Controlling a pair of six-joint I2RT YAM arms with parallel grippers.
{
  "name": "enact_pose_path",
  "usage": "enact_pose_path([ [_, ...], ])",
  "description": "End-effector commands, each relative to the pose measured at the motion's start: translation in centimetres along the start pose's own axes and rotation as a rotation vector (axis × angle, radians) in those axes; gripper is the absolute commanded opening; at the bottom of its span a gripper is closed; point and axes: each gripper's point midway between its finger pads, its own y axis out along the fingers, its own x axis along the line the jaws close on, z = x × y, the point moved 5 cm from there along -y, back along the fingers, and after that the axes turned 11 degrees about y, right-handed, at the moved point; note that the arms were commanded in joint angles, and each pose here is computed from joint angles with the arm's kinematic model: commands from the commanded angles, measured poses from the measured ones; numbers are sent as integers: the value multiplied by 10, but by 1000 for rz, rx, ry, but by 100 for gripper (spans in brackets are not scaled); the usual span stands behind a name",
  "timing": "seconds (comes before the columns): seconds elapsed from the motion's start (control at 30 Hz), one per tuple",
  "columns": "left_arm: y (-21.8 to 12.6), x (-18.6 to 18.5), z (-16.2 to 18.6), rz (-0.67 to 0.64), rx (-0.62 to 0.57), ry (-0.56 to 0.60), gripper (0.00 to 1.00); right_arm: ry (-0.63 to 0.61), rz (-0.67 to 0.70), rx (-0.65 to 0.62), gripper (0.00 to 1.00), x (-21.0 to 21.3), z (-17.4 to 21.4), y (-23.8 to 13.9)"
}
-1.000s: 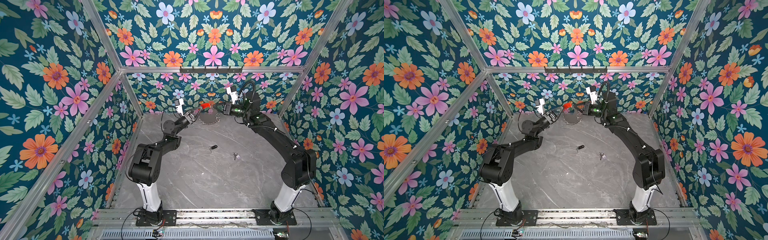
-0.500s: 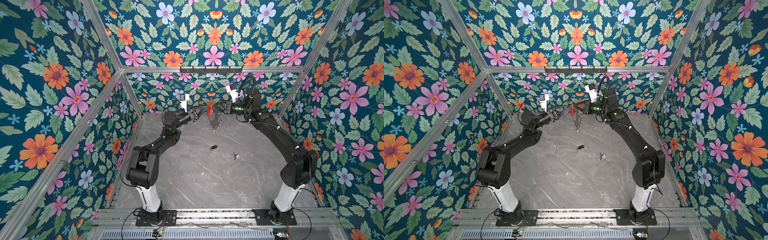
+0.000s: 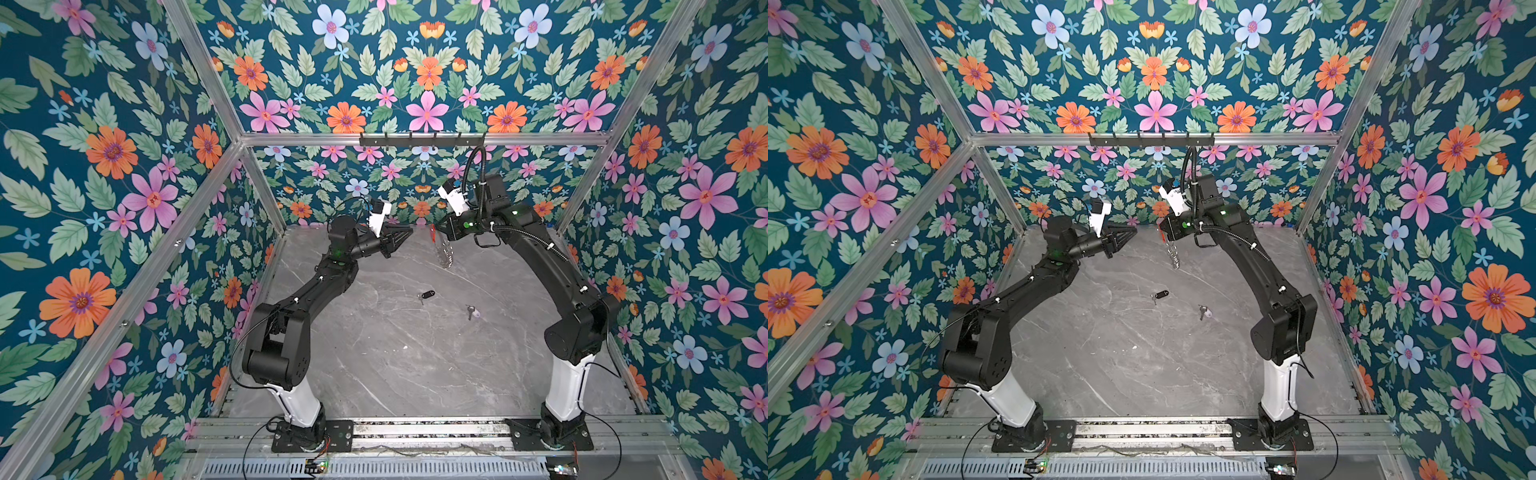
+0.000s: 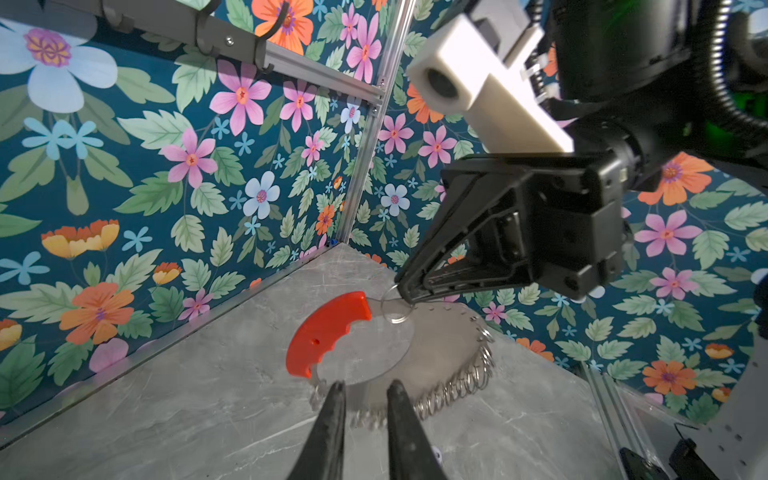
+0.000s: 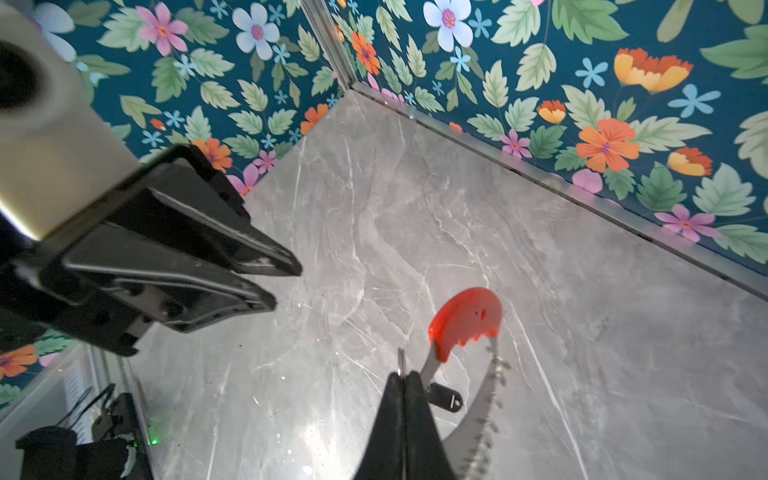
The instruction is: Put the keys on the keyring
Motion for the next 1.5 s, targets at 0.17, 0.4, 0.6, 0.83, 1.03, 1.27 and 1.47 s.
enact_pose_path([
  [0.17, 6, -12, -1, 142, -16, 117, 27, -157, -22, -18, 0, 8, 5, 1],
  [0.4, 18, -13, -2, 266, -3, 65, 31, -291, -124, -159, 0, 24, 14, -6],
  [0.6, 26, -21, 2, 338, 6, 32, 32, -317, -135, -177, 0, 27, 15, -8],
  [0.83, 27, -24, 9, 354, 20, 3, 32, -315, -138, -182, 0, 28, 13, -7],
  [1.03, 28, -20, 8, 345, 18, 2, 32, -319, -154, -183, 0, 32, 14, -9],
  [1.27, 19, -12, 4, 323, 16, 7, 33, -318, -167, -175, 0, 34, 19, -11],
  [1.47, 14, -13, -4, 309, 7, 23, 34, -317, -171, -168, 0, 34, 20, -9],
])
